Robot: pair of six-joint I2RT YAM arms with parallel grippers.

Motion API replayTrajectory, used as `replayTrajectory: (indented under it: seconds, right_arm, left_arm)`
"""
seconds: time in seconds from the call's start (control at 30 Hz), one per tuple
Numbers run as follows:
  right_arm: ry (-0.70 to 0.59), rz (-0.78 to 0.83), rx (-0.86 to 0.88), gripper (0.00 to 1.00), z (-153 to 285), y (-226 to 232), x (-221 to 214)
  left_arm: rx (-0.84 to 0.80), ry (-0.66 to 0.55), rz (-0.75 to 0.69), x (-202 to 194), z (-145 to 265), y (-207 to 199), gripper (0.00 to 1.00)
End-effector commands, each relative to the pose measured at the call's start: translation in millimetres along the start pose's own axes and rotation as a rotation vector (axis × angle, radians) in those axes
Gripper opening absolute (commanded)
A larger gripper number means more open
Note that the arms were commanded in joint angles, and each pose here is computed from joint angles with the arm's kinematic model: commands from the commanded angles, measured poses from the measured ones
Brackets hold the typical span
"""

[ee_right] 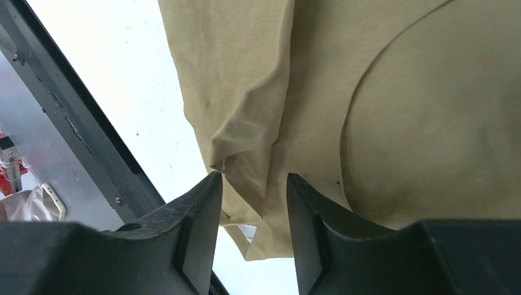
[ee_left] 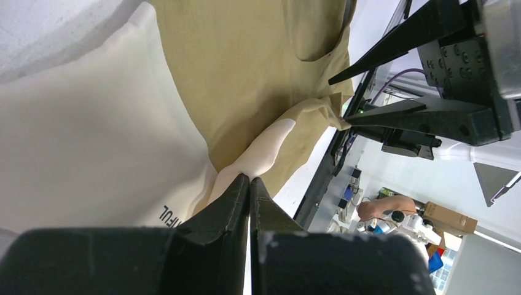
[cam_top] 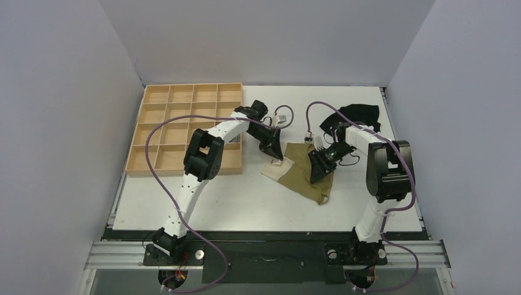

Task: Roll the underwear
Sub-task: Fold the underwear at the center of the board.

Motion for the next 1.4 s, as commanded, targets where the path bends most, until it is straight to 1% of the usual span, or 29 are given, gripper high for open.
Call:
replayTrajectory:
  seconds: [0.0, 0.13, 0.3, 0.4, 0.67, 0.93, 1.37]
  right_arm:
    - [-0.085, 0.036, 0.015, 0.40, 18, 0, 10]
    - [-0.105, 0.029, 0.019, 0.42, 28, -4, 5]
    - [-0.106, 0.038, 0.010, 0.43, 28, -8, 6]
    - [-0.111, 0.044, -0.012, 0.46, 28, -13, 12]
    - [-0.143, 0.065, -0.093, 0.46, 31, -18, 32]
    - [-0.113, 0.078, -0.099, 0.44, 21, -21, 44]
    - [-0.038, 0.121, -0.093, 0.38, -1, -12, 37]
  left_arm:
    - [-0.014, -0.048, -0.070, 13, 5, -14, 0.00]
    - [-0.014, -0.046, -0.080, 13, 4, -16, 0.00]
    - [-0.016, -0.040, -0.096, 12, 2, -21, 0.00]
    - [-0.017, -0.035, -0.105, 11, 1, -25, 0.00]
    - [-0.021, -0.018, -0.133, 8, 0, -32, 0.00]
    - [-0.022, -0.015, -0.138, 7, 1, -33, 0.00]
    - [-0.021, -0.019, -0.141, 7, 4, -33, 0.00]
Point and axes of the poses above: each gripper's point midway between its finger pads, its own z axis back along the fingers, its own y axis along the line the jaws close on, x = y × z, the point moved 10 cm from there along z, back along the fingers, and after that the axes turned 10 degrees about -z, right-handed, at the moved point
